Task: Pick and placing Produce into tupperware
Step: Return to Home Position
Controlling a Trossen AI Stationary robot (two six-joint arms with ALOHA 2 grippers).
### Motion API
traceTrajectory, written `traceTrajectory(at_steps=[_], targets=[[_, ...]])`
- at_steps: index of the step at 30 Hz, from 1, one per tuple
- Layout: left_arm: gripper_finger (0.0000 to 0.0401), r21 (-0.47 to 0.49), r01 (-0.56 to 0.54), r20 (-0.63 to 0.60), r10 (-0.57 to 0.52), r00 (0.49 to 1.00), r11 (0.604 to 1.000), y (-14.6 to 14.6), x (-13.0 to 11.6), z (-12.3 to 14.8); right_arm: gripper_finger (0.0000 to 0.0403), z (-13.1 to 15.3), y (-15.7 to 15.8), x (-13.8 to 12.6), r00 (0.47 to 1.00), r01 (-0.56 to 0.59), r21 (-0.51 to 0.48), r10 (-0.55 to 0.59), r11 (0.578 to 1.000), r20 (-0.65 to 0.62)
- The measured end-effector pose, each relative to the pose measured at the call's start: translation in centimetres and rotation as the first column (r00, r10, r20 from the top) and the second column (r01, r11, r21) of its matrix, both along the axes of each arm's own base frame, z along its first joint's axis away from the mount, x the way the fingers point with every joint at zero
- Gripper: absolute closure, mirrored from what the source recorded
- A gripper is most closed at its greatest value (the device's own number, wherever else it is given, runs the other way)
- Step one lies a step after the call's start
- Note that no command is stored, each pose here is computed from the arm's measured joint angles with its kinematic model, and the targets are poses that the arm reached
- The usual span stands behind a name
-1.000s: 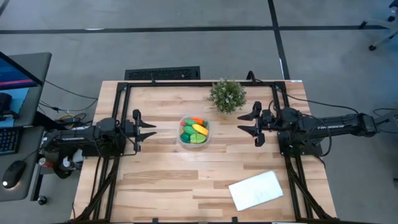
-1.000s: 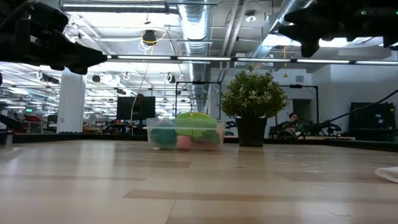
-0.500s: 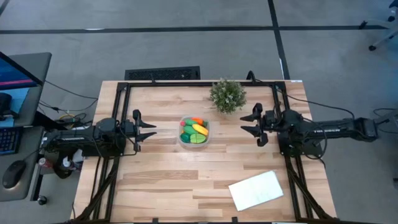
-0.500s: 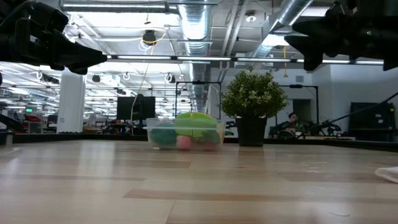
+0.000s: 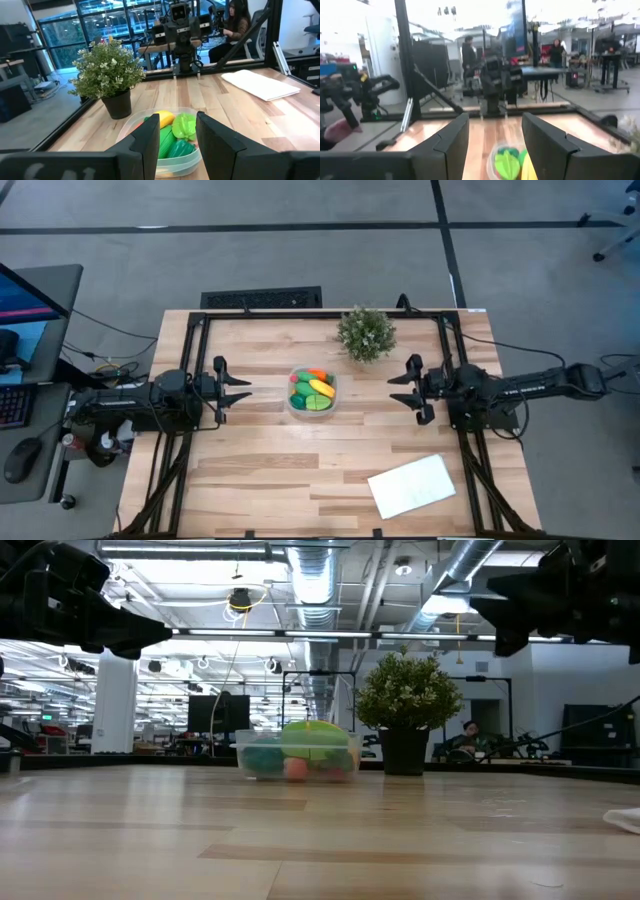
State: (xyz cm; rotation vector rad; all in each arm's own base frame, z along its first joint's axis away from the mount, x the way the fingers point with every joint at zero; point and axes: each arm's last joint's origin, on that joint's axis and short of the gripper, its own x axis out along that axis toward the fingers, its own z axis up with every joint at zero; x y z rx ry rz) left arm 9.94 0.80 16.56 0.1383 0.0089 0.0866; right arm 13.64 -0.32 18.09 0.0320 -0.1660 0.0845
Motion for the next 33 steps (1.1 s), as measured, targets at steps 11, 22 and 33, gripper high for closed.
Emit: traceTrajectory(at_steps=[11, 22, 33], targets=[[0.0283, -0.005, -0.001, 0.001, 0.001, 1.0, 1.0, 0.0, 0.0, 0.0, 0.0227, 0.3, -0.5, -0.8, 1.0, 0.017, -0.037, -0.017, 0.999, 0.011], [0.0283, -0.005, -0.001, 0.001, 0.001, 1.0, 1.0, 0.0, 0.0, 0.0, 0.0226, 0.8, -0.7, -3.1, 0.997, 0.058, -0.083, -0.053, 0.995, 0.061], [0.0283, 0.003, -0.003, 0.001, 0.003, 1.0, 1.0, 0.0, 0.0, 0.0, 0.0225, 1.2, -0.3, -4.3, 0.99, 0.068, -0.154, -0.048, 0.986, 0.13]])
